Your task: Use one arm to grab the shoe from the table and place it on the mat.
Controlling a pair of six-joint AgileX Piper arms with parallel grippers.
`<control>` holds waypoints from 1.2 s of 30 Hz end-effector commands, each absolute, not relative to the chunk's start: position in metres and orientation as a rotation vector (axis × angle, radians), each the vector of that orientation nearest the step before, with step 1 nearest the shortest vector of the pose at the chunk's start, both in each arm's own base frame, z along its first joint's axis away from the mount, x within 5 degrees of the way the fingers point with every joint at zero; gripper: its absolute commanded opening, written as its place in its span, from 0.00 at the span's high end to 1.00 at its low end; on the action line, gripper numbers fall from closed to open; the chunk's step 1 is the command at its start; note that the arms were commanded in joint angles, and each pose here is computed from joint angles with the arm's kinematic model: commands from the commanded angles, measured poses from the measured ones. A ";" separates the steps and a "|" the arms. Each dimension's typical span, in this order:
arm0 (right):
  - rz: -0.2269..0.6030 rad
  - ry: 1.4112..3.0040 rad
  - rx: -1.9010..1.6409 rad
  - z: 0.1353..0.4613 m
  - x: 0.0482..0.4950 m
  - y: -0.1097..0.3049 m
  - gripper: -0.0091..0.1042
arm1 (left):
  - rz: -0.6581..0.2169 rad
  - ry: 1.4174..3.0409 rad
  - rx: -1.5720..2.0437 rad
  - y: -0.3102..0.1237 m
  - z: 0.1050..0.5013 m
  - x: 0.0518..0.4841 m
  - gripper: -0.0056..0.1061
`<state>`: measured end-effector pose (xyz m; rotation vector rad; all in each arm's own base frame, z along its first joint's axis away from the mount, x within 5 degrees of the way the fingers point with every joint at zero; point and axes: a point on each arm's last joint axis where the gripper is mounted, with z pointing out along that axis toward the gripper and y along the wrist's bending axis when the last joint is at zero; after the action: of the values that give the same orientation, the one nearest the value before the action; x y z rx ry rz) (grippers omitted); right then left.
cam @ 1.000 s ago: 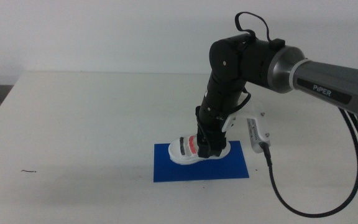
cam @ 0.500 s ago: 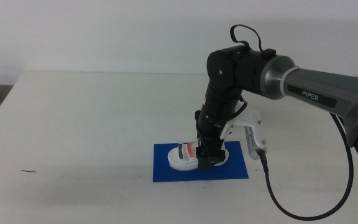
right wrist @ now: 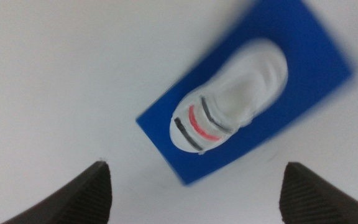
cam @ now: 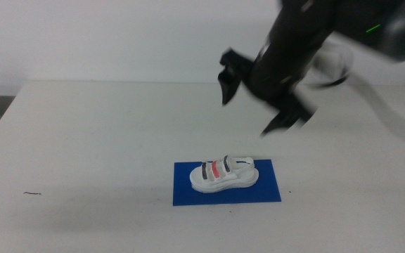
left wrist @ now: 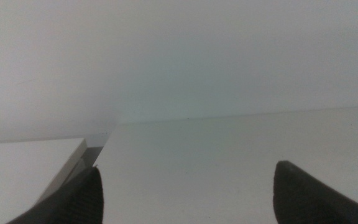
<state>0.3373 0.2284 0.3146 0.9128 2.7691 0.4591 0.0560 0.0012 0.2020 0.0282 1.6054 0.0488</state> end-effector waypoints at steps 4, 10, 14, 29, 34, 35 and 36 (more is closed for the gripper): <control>0.353 2.706 -0.143 0.369 0.311 0.209 0.10 | 0.041 1.599 0.025 0.001 0.203 0.056 0.11; 0.343 2.592 -0.271 0.394 0.304 0.193 0.10 | 0.041 1.599 0.025 0.001 0.203 0.056 0.11; 0.189 2.599 -0.280 0.393 0.299 0.161 0.10 | 0.041 1.599 0.025 0.001 0.203 0.056 0.11; 0.255 1.929 -0.218 0.279 0.155 0.049 0.10 | 0.041 1.599 0.025 0.001 0.203 0.056 0.11; 0.162 1.660 -0.359 0.247 0.113 0.037 0.10 | 0.041 1.599 0.025 0.001 0.203 0.056 0.11; 0.123 1.642 -0.400 0.240 0.106 0.035 0.10 | 0.041 1.599 0.025 0.001 0.203 0.056 0.11; 0.099 1.627 -0.419 0.234 0.100 0.033 0.10 | 0.041 1.599 0.025 0.001 0.203 0.056 0.11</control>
<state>0.1072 0.0361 0.2379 -0.3730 1.7034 0.1619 0.0560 0.0012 0.2020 0.0282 1.6054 0.0488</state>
